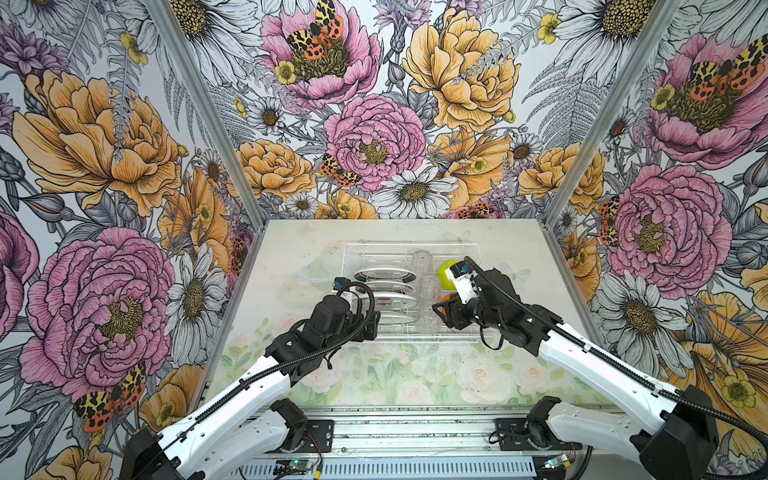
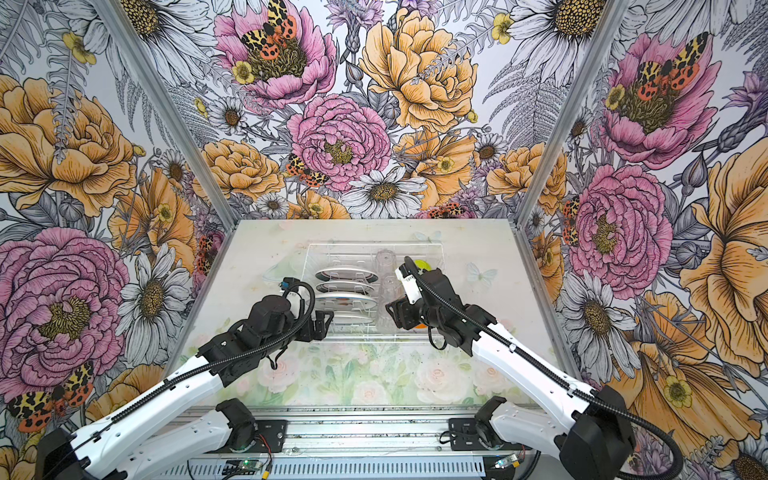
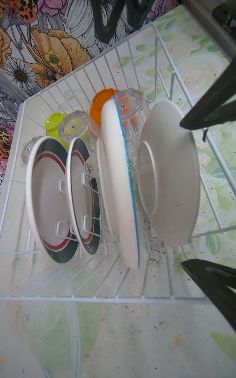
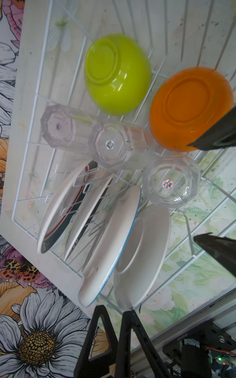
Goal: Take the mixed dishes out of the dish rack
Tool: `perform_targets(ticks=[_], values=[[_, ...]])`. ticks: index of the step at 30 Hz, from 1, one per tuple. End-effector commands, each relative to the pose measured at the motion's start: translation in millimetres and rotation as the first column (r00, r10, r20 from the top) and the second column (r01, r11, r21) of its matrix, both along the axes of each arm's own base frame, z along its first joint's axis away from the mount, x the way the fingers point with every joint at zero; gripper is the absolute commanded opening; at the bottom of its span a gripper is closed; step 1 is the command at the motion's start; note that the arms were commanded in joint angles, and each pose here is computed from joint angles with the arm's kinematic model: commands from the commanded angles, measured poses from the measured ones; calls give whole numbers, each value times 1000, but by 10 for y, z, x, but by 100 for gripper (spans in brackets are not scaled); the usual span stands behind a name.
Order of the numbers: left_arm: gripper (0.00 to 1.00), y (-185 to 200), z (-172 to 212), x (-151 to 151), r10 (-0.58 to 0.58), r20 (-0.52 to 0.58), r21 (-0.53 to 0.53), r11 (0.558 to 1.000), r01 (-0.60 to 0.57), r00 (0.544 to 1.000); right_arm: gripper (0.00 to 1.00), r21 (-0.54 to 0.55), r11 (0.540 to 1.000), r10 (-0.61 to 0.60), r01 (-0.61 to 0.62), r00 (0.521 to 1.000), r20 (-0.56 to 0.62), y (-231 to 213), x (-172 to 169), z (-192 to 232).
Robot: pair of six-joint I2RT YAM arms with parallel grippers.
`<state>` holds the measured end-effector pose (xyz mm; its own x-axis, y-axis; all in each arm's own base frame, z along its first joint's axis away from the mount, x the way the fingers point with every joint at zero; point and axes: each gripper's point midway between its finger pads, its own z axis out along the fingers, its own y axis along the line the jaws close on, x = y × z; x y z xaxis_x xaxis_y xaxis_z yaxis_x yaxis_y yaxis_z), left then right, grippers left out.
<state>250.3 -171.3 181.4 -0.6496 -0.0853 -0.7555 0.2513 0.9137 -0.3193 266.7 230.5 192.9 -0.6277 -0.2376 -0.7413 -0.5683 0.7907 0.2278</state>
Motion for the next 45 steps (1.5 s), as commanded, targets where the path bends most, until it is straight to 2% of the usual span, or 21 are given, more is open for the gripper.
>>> perform_targets(ticks=[1, 4, 16, 23, 32, 39, 45], values=[[99, -15, 232, 71, 20, 63, -80, 997, -15, 998, 65, -59, 998, 36, -33, 998, 47, 167, 99, 38], [99, 62, 267, 71, 52, 75, -104, 994, -44, 996, 64, -98, 991, 92, -88, 995, 37, 355, 90, -57], [99, 365, 279, 69, 160, 96, -202, 970, -139, 982, 58, -138, 959, 254, -248, 967, 26, 807, -93, -157], [99, 412, 236, 75, 169, 86, -215, 965, -147, 982, 54, -156, 949, 278, -272, 961, 14, 923, -98, -228], [99, 424, 166, 86, 172, 78, -210, 966, -153, 982, 47, -216, 952, 227, -218, 974, 18, 918, 41, -348], [99, 432, 150, 93, 178, 77, -208, 965, -159, 981, 46, -265, 946, 208, -188, 977, 47, 904, 124, -371], [99, 430, 111, 103, 179, 73, -204, 966, -161, 981, 46, -260, 938, 247, -229, 968, 39, 983, 89, -381]])
